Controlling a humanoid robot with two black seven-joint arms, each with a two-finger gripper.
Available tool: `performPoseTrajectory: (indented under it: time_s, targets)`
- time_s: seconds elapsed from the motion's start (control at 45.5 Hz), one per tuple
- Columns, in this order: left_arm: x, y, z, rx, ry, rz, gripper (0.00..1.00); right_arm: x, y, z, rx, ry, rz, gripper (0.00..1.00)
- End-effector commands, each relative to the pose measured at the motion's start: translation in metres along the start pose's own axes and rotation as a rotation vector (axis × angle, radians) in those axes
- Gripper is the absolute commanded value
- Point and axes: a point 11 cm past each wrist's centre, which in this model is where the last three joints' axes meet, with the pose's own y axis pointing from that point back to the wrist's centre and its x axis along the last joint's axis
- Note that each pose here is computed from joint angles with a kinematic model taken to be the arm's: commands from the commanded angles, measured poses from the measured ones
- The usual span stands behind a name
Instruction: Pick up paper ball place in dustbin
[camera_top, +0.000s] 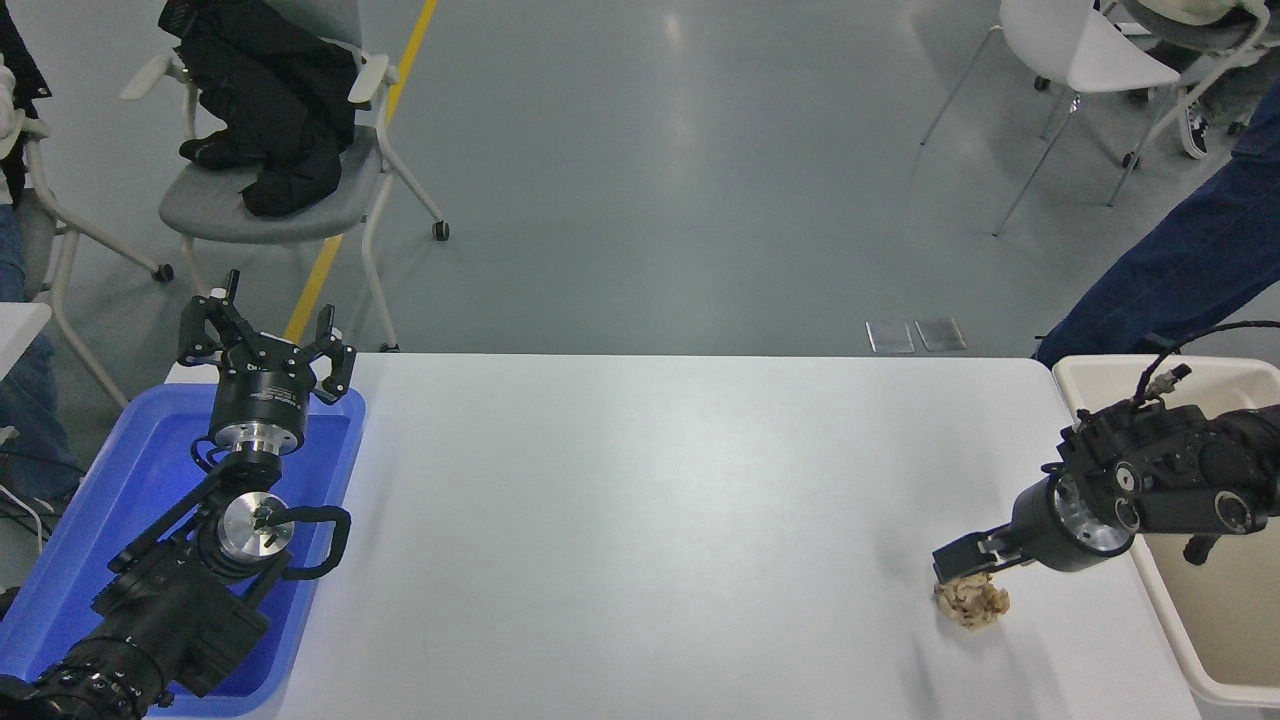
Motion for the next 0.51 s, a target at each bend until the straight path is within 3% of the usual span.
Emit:
performPoseTrajectory:
  time_s: [0.0, 0.484]
  targets:
    - [0.0, 0.0, 0.0, 0.0, 0.0, 0.0, 0.99, -0.015, -0.021, 0.008, -0.003, -0.028, 0.009, 1.0]
    - [0.0, 0.0, 0.0, 0.0, 0.0, 0.0, 0.99, -0.015, -0.037, 0.013, -0.032, -0.028, 0.028, 1.0]
